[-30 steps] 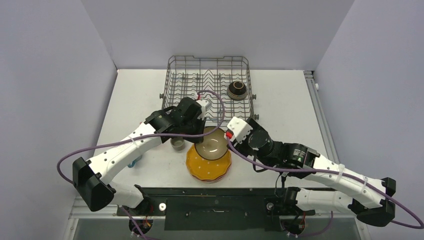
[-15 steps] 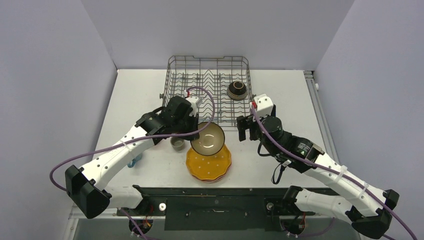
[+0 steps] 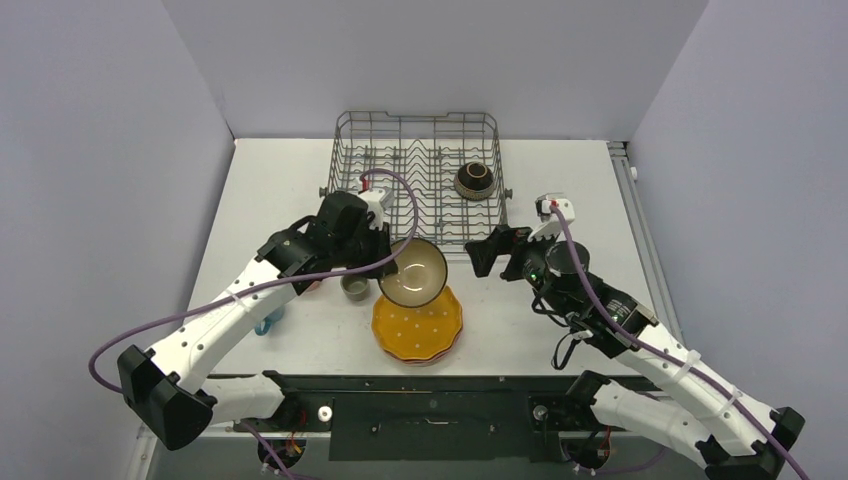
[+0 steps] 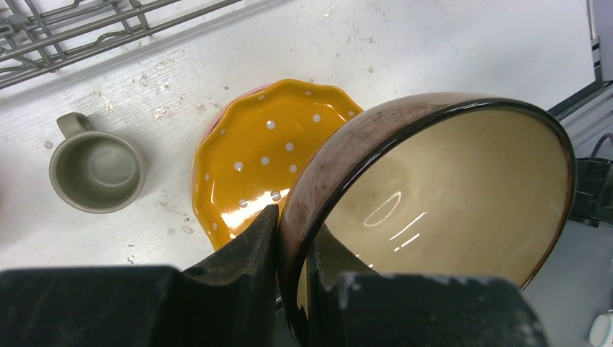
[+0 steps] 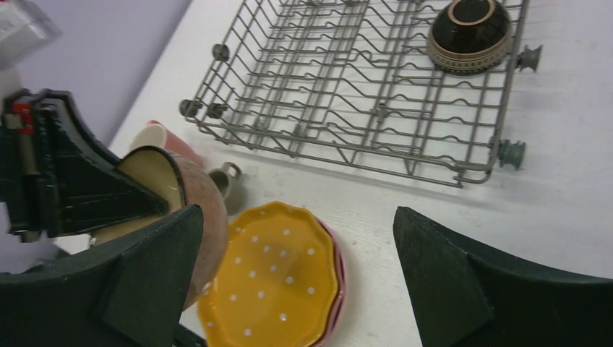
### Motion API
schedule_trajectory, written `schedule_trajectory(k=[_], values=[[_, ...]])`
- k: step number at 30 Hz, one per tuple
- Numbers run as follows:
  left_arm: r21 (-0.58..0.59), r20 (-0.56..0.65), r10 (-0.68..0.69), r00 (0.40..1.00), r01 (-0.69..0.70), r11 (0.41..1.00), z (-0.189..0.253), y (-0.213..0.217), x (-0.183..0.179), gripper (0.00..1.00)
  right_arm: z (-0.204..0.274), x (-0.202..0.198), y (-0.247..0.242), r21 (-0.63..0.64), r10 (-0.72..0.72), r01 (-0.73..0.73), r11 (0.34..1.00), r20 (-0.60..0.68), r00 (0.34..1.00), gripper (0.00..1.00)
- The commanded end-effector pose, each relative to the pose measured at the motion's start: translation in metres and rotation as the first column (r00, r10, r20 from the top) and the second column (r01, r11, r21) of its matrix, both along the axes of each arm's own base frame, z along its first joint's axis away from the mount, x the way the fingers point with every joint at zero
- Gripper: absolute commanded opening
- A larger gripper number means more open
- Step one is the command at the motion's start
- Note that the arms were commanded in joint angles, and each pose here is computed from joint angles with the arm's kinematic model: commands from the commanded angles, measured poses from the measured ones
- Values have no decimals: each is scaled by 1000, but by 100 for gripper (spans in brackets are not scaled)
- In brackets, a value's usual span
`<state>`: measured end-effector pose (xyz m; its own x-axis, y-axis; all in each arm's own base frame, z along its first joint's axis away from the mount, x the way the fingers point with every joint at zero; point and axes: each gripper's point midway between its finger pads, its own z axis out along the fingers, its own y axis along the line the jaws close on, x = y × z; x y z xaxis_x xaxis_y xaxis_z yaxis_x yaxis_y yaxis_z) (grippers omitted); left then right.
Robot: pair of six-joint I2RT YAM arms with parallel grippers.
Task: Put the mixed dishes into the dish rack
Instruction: Pick up the bowl from the corner of the board.
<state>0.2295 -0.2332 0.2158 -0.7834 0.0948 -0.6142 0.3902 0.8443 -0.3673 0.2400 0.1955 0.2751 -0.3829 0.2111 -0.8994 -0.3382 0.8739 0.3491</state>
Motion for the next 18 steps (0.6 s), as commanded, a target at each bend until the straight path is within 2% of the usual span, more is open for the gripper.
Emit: schedule_trajectory(k=[1, 7, 14, 18], values=[[-212, 123, 4, 992, 22, 977, 56, -20, 11, 0, 40, -9, 24, 278, 93, -92, 956, 10, 996, 100], [-292, 132, 6, 991, 33, 956, 73, -21, 10, 0, 50, -22, 41, 450, 201, -164, 878, -36, 979, 100], [-358, 130, -15, 991, 61, 932, 85, -24, 11, 0, 53, -29, 54, 532, 273, -185, 826, -90, 958, 100], [-405, 121, -34, 992, 81, 911, 92, -24, 11, 0, 48, -34, 69, 570, 345, -202, 796, -153, 926, 96]])
